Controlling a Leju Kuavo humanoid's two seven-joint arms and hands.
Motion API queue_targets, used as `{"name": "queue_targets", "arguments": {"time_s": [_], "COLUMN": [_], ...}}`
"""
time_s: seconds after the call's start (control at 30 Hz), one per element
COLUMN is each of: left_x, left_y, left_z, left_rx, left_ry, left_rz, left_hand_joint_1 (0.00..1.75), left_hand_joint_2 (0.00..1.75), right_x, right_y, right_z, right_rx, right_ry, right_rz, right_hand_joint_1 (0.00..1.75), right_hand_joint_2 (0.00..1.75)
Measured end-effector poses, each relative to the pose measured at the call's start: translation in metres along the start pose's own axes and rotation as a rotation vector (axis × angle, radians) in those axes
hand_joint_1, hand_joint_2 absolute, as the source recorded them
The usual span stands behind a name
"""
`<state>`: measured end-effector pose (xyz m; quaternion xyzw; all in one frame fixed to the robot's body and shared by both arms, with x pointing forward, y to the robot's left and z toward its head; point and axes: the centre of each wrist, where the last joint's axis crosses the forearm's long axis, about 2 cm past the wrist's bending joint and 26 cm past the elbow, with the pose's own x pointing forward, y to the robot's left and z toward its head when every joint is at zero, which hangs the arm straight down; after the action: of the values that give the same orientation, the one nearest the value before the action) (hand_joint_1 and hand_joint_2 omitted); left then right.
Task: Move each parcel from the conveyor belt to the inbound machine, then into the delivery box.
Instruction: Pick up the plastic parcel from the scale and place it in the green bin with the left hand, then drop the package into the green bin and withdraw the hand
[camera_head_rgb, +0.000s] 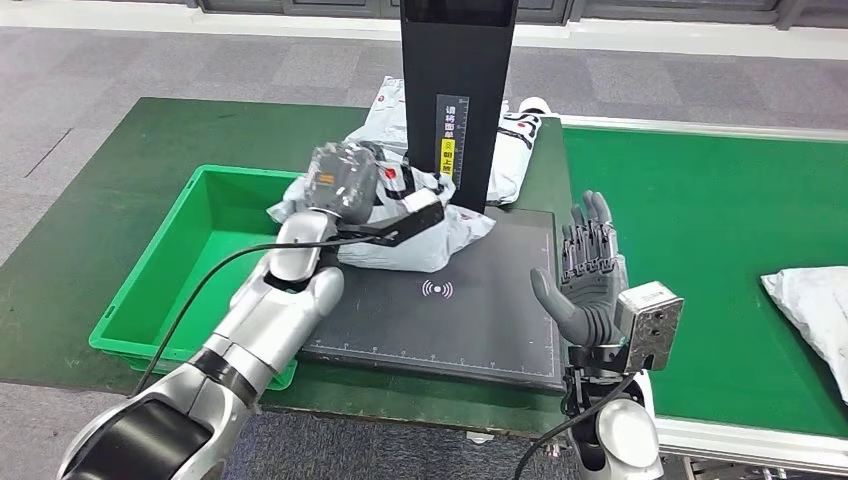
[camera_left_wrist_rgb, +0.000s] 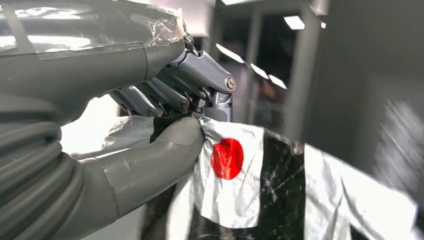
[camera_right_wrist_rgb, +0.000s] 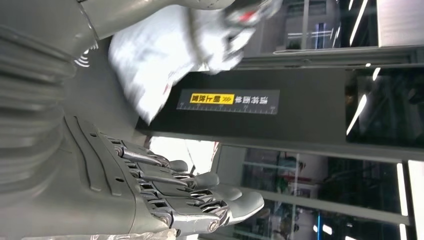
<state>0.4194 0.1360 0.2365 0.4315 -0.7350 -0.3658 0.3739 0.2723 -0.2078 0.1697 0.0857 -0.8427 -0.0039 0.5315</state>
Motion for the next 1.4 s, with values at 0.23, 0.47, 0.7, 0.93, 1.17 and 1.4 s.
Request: {"name": "queue_targets", "arguments": {"time_s": [0.23, 0.47, 0.7, 0.93, 1.17, 1.4], "left_x": [-0.044, -0.066, -0.079, -0.105, -0.144, -0.17], "left_y": [0.037, 0.056, 0.065, 0.078, 0.096, 0.099], "left_z": [0.0, 0.009, 0.014, 0.016, 0.02, 0.033], "left_rx": [0.216, 0.301, 0.335, 0.344, 0.33, 0.3], "left_ry": [0.094, 0.16, 0.203, 0.267, 0.385, 0.504], "left_rz": [-0.083, -0.134, -0.175, -0.264, -0.341, -0.372], "left_hand_joint_1": [1.75, 1.75, 1.75, 1.75, 1.75, 1.75], "left_hand_joint_2": [1.75, 1.75, 1.75, 1.75, 1.75, 1.75], "right_x": [-0.004, -0.003, -0.002, -0.002, -0.003, -0.002], "right_y": [-0.002, -0.003, -0.003, -0.003, -0.003, -0.003], "right_z": [0.016, 0.021, 0.024, 0.028, 0.031, 0.035], "right_rx": [-0.032, -0.043, -0.046, -0.033, -0.014, 0.006], "right_ry": [0.031, 0.036, 0.039, 0.068, 0.089, 0.109], "right_rz": [0.007, 0.017, 0.017, 0.014, 0.016, 0.022], "right_hand_joint_1": [0.0, 0.0, 0.0, 0.0, 0.0, 0.0], "right_hand_joint_2": [1.75, 1.75, 1.75, 1.75, 1.75, 1.75]}}
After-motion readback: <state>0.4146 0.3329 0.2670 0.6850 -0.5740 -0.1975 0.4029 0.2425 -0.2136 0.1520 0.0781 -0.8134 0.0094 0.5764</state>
